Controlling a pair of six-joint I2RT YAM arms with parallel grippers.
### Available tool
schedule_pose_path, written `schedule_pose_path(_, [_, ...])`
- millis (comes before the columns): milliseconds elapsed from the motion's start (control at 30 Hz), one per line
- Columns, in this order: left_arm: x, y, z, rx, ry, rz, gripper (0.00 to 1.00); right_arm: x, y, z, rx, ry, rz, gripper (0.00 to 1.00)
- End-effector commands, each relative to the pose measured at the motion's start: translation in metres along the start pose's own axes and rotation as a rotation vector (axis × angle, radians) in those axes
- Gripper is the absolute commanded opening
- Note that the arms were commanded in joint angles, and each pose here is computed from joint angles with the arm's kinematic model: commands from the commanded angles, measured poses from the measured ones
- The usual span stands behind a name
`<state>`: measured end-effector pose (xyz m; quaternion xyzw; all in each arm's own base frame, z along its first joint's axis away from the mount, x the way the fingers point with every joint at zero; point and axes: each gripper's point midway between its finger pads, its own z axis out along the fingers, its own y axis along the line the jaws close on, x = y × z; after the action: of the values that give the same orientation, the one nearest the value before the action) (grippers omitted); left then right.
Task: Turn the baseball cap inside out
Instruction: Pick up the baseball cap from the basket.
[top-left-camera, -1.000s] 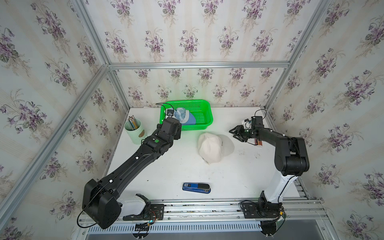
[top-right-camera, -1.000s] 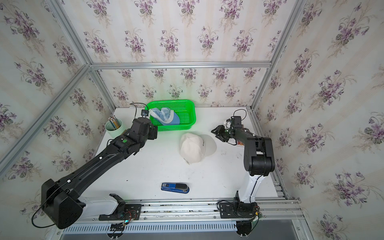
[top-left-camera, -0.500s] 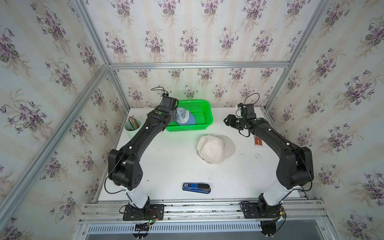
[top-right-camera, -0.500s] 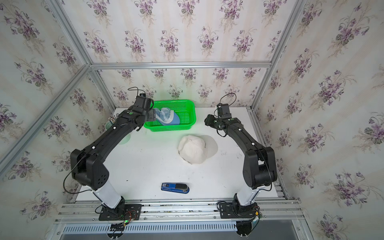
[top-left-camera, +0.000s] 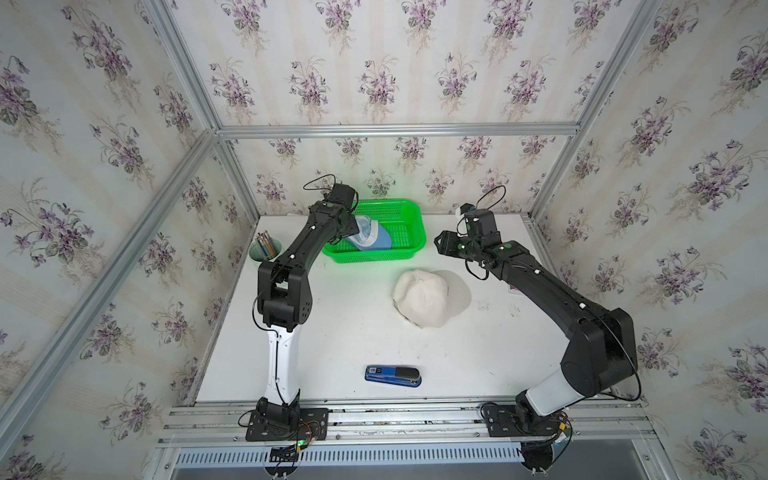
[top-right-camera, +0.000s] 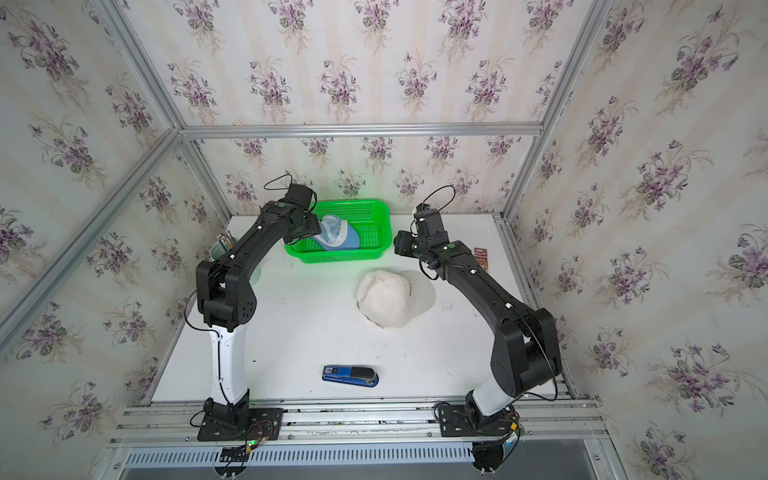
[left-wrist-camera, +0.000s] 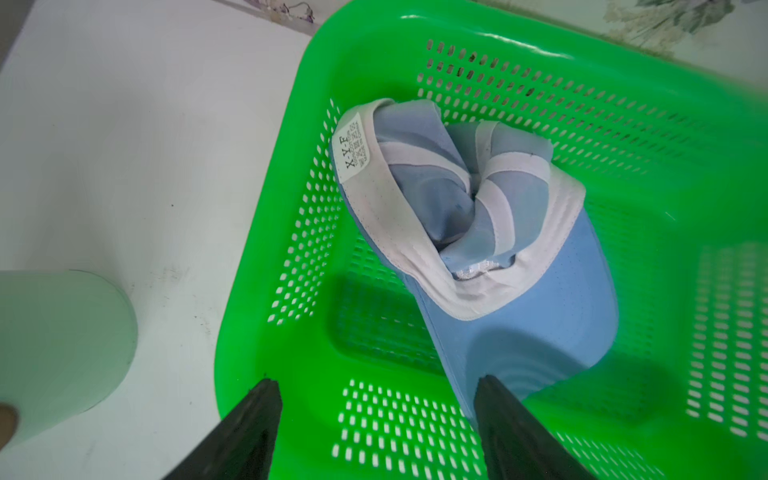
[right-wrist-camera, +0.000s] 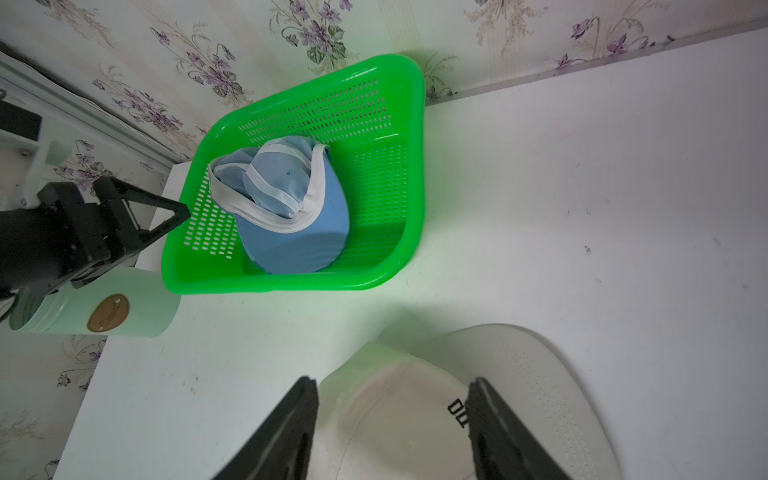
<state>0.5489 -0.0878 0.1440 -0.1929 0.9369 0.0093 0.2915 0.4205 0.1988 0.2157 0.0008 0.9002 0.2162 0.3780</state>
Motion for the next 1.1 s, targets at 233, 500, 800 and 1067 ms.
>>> schedule_pose_path(233, [-0.016, -0.012, 0.046, 0.019, -0.073, -0.124, 0.71, 0.003, 0.008, -0.002, -0.051, -0.010, -0.031, 0.62])
schedule_pose_path(500, [-0.017, -0.013, 0.076, 0.013, -0.092, -0.112, 0.56, 0.005, 0.015, 0.001, -0.092, 0.005, -0.036, 0.62])
schedule_pose_path(800, [-0.014, -0.028, 0.090, 0.079, -0.084, -0.061, 0.21, 0.003, 0.016, -0.008, -0.088, 0.002, -0.051, 0.62])
schedule_pose_path(1067, [-0.039, -0.068, 0.024, 0.236, -0.216, 0.096, 0.00, 0.003, 0.014, -0.012, -0.080, -0.004, -0.052, 0.62])
